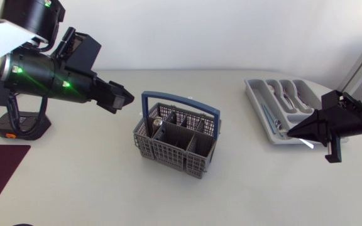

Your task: Unload the cutlery basket into the drawer organizer.

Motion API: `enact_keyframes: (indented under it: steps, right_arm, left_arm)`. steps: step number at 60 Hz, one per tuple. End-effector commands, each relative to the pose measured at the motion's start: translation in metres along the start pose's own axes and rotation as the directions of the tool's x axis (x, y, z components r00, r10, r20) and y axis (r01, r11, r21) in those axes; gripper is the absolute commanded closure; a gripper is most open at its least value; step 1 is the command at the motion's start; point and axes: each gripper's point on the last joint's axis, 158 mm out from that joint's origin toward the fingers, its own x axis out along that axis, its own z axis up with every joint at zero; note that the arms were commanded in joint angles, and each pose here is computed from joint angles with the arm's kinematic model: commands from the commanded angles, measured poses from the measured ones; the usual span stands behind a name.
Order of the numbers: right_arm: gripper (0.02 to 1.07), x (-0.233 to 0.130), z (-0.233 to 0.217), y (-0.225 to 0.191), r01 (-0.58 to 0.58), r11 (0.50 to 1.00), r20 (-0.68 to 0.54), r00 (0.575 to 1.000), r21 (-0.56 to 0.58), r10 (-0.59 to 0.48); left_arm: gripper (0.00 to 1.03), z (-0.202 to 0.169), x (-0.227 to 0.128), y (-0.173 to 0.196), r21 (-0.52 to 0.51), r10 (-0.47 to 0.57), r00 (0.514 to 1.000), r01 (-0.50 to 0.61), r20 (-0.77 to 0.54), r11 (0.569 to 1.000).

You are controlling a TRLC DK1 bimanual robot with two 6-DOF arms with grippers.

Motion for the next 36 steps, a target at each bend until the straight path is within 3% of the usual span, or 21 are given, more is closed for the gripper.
enact_keyframes:
  steps: [1, 18, 36]
  right_arm:
    - [1.01, -0.005, -0.009, -0.022, 0.014, 0.996, -0.001, 1.000, -0.084, -0.014]
    - [1.01, -0.002, -0.059, -0.078, 0.012, 0.994, -0.041, 0.999, -0.109, -0.017]
    - [1.01, 0.013, -0.149, -0.137, -0.015, 0.984, -0.209, 0.978, -0.178, -0.023]
  left_arm:
    - [0.35, -0.007, 0.003, -0.004, 0.024, -0.006, 1.000, 0.007, -0.011, 1.000]
    - [0.35, -0.008, 0.007, -0.007, 0.040, -0.003, 1.000, 0.004, -0.016, 0.999]
    - [0.35, -0.015, 0.013, -0.007, 0.039, -0.004, 1.000, 0.005, -0.027, 0.999]
